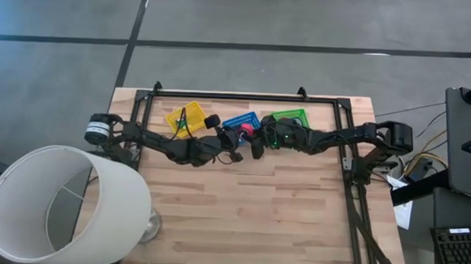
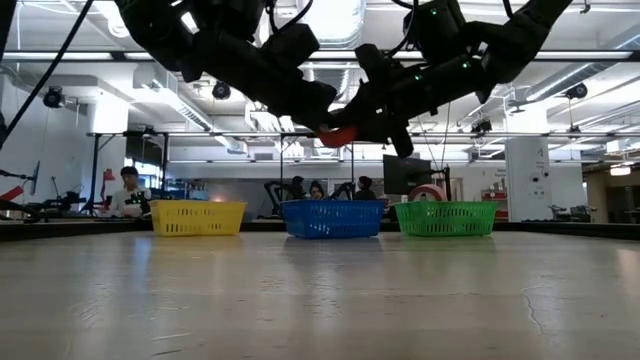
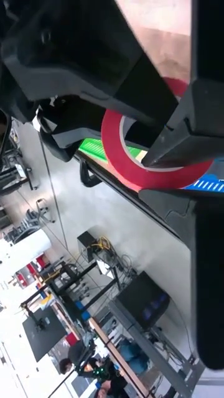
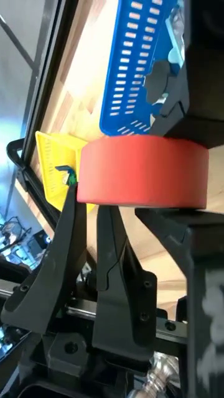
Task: Pick and place Stapler, Stapler remover, tape
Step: Put the red tape into the green basket
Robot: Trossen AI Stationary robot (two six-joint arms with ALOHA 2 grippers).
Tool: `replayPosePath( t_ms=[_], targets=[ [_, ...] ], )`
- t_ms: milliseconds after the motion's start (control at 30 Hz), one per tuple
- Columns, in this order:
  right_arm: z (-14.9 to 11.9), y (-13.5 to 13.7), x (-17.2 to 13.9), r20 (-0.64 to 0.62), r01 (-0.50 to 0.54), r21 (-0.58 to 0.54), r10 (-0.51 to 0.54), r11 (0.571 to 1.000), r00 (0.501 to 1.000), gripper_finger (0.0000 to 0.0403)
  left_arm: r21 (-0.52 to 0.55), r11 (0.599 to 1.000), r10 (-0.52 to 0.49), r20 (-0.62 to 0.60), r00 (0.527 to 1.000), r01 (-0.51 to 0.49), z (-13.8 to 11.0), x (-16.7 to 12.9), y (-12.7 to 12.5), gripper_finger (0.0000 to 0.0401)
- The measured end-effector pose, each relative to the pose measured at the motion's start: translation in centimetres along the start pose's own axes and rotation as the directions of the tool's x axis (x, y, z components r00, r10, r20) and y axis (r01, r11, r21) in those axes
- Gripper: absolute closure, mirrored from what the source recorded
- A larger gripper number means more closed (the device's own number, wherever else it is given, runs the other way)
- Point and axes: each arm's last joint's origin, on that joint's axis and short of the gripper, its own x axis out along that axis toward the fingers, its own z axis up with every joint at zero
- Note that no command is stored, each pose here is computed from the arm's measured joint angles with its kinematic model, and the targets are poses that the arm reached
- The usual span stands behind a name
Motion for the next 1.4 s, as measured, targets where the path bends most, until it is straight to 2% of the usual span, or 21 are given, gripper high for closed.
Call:
replayPosePath(
  t_ms=[100, 333, 667, 933, 1033, 1167, 1267, 1400],
  targets=[
    [0.1, -0.4, 0.0, -0.011, 0.014, 0.001, -0.014, 1.000, 1.000, 0.0310, -0.007, 1.000, -0.007, 0.000, 1.000, 0.007, 0.0, 0.0, 0.0, 0.0348],
    [-0.1, -0.9, 0.0, -0.049, 0.040, -0.028, -0.041, 0.999, 0.998, 0.0309, 0.015, 0.998, -0.056, -0.018, 0.998, 0.056, -0.4, 0.1, -0.2, 0.0338],
    [-0.3, -2.7, -0.4, -0.130, 0.146, -0.042, -0.150, 0.988, 0.980, 0.0305, 0.022, 0.998, -0.065, -0.049, 0.997, 0.066, -0.8, 0.1, -0.3, 0.0289],
    [1.3, -3.5, -3.0, -0.166, 0.233, -0.087, -0.244, 0.969, 0.955, 0.0304, 0.052, 0.995, -0.082, -0.129, 0.988, 0.090, -1.7, 0.0, -0.5, 0.0278],
    [2.1, -3.6, -4.7, -0.110, 0.378, -0.142, -0.394, 0.915, 0.913, 0.0298, 0.050, 0.995, -0.082, -0.128, 0.988, 0.089, -1.7, 0.0, -0.5, 0.0277],
    [2.2, -4.2, -7.0, -0.049, 0.593, -0.192, -0.611, 0.782, 0.790, 0.0298, 0.035, 0.996, -0.082, -0.126, 0.989, 0.087, -1.7, 0.0, -0.5, 0.0277],
    [1.8, -5.1, -8.0, -0.008, 0.689, -0.202, -0.704, 0.696, 0.710, 0.0302, 0.008, 0.996, -0.083, -0.127, 0.988, 0.085, -1.7, 0.0, -0.5, 0.0277],
    [0.7, -6.4, -8.2, -0.030, 0.713, -0.212, -0.734, 0.668, 0.678, 0.0300, -0.016, 0.996, -0.083, -0.125, 0.989, 0.082, -1.7, 0.0, -0.5, 0.0277]
  ],
)
